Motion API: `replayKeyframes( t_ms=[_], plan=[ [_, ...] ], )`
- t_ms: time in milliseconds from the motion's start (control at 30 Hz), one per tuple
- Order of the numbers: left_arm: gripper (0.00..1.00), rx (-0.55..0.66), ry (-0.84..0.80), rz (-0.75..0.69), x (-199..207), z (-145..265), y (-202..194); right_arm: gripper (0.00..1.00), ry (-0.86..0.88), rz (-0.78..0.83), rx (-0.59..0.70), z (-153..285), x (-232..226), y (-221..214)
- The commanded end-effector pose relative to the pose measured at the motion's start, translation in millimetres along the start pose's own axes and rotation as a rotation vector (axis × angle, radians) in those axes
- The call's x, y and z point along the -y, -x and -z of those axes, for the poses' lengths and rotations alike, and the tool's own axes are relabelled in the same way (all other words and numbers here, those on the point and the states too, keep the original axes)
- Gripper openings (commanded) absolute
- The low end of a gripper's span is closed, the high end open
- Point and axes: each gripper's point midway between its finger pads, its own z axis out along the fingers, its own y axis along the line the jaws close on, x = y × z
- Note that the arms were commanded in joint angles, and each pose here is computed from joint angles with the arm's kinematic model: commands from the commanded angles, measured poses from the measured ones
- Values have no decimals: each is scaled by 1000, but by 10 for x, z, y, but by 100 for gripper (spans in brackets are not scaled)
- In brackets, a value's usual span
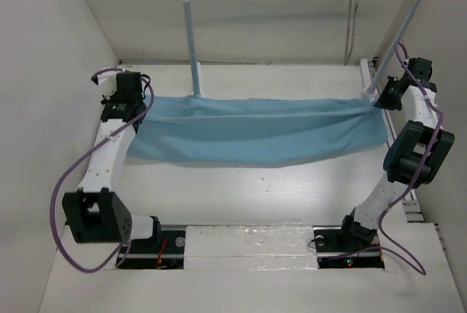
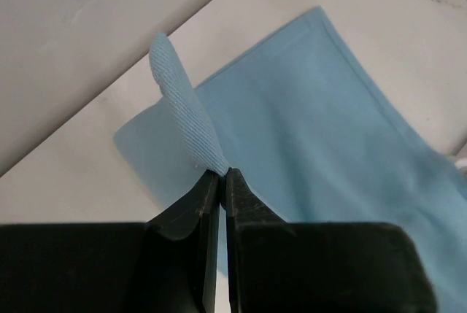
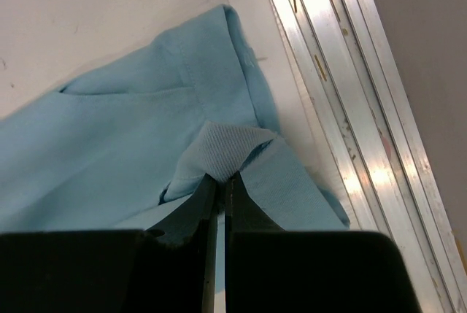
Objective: Place the trousers on the hanger
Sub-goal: Fold the trousers at the center of the board.
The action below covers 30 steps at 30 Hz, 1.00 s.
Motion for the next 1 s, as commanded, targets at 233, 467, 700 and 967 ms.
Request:
replayKeyframes(
  t_ms=[233, 467, 700, 967],
  plan=[
    [0, 69, 96, -77, 653, -872, 368, 0, 61, -15, 222, -216, -160, 896],
    [53, 43, 31, -65, 1055, -1125, 541, 52, 127, -26, 308, -152, -380, 1113],
    [86, 20, 22, -27, 835, -796, 535, 64, 227, 48, 293, 142, -646, 677],
    [76, -232, -203, 136, 428, -278, -794, 0, 294, -52, 263, 352, -681, -285]
  ],
)
